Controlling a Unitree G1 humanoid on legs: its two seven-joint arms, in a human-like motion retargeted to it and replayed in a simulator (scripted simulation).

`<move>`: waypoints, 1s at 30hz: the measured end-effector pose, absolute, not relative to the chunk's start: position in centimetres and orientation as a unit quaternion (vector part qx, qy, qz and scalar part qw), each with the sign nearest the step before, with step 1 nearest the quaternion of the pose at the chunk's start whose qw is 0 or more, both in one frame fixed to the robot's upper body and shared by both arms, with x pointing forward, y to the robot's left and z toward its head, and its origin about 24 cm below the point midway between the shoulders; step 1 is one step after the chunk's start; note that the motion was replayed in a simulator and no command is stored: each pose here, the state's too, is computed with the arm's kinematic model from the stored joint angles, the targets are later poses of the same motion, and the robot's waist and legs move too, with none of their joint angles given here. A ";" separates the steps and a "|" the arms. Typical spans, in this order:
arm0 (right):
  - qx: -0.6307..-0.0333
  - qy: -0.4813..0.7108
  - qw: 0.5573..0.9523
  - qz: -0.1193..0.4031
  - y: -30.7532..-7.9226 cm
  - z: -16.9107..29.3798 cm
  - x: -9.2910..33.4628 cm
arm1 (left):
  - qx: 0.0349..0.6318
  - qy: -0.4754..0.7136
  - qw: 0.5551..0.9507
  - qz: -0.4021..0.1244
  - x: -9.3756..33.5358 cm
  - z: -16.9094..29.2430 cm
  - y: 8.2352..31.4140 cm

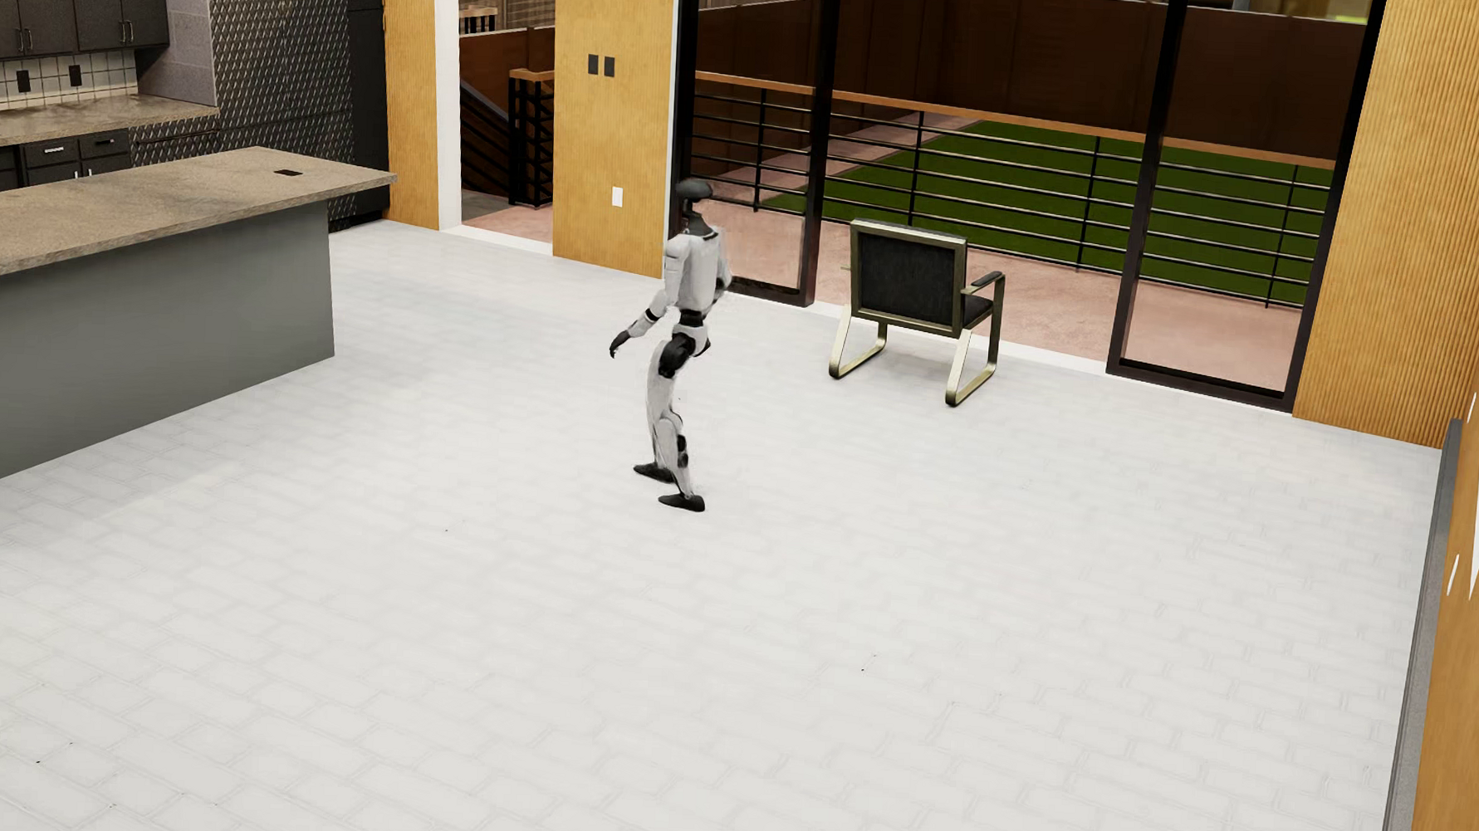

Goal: Head to the counter

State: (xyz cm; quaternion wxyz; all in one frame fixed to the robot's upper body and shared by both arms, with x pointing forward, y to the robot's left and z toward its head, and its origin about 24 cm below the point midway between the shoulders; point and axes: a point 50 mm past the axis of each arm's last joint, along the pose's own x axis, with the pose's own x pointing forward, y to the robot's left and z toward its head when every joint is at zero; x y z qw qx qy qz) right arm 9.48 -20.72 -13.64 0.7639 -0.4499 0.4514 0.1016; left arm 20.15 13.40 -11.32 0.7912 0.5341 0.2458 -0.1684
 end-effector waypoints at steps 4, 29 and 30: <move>-0.456 0.468 0.746 0.128 -20.9 -14.0 9.6 | 0.520 0.194 0.812 -0.181 21.7 -10.0 11.4; -0.478 0.319 0.812 0.099 -17.3 -11.6 17.4 | 0.498 0.398 0.768 -0.063 9.5 -14.0 19.7; -0.467 0.344 0.810 0.090 -17.7 -12.2 16.3 | 0.491 0.417 0.762 -0.069 8.4 -14.6 19.4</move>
